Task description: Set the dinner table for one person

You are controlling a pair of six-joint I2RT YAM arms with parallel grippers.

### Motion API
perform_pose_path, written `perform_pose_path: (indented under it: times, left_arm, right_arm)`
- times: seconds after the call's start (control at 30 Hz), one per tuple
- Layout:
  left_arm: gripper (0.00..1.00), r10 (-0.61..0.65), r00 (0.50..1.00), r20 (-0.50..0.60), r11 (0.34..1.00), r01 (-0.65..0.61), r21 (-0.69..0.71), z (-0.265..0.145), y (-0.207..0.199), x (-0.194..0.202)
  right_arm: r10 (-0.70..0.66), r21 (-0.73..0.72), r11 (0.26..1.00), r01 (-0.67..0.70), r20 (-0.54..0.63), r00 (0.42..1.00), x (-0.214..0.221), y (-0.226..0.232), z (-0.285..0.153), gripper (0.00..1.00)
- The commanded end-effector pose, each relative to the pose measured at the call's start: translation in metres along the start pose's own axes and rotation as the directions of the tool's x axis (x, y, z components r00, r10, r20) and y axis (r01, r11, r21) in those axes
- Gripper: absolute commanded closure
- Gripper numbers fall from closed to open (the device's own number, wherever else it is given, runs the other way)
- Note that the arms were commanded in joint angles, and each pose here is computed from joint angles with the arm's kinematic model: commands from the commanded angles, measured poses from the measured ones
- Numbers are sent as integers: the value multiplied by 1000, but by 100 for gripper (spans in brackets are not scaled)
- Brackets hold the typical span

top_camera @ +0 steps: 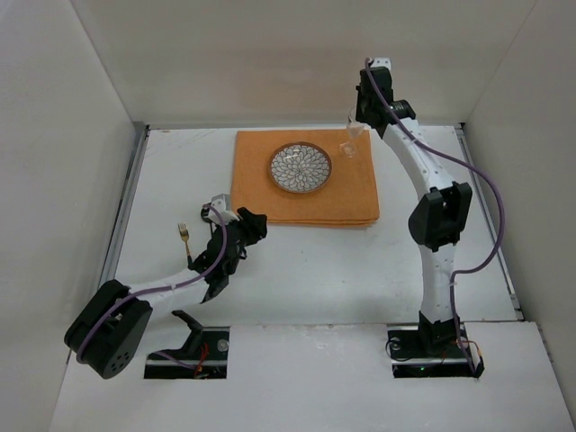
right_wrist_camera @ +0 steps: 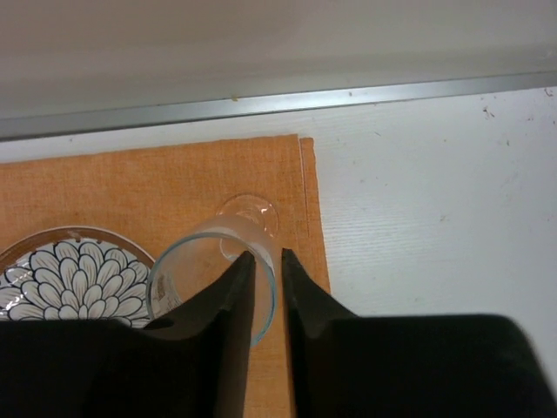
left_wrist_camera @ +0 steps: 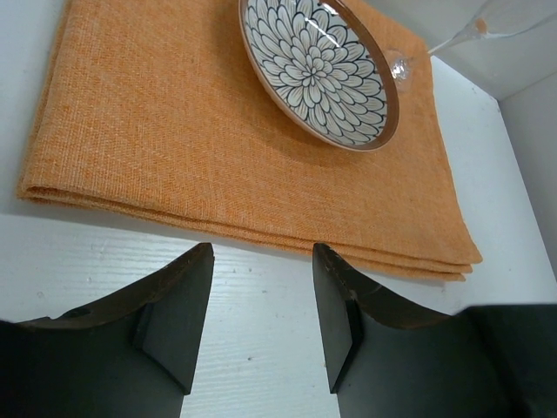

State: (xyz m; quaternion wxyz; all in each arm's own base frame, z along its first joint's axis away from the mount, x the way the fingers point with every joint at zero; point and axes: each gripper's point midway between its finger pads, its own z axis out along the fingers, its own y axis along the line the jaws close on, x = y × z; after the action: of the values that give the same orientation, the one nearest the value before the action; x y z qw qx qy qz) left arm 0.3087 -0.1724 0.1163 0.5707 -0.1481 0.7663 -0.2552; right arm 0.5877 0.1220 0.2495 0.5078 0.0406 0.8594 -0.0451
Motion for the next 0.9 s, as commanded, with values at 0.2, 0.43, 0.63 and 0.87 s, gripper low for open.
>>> perform_pose_path:
  times: [0.2, 0.43, 0.63, 0.87]
  left_arm:
    - [53, -23, 999, 32, 1000, 23, 13, 5, -5, -8]
    - [53, -20, 1000, 23, 1000, 20, 7, 7, -5, -4]
    - [53, -20, 1000, 23, 1000, 20, 7, 7, -5, -4]
    - [53, -8, 1000, 22, 1000, 8, -4, 8, -2, -4]
  right_arm:
    - [60, -27, 998, -58, 101, 993, -43, -2, 1, 51]
    - [118, -71, 992, -109, 149, 982, -67, -2, -14, 39]
    - [150, -87, 987, -138, 159, 976, -76, -8, -21, 38]
    - [167, -104, 983, -148, 203, 965, -97, -15, -56, 36]
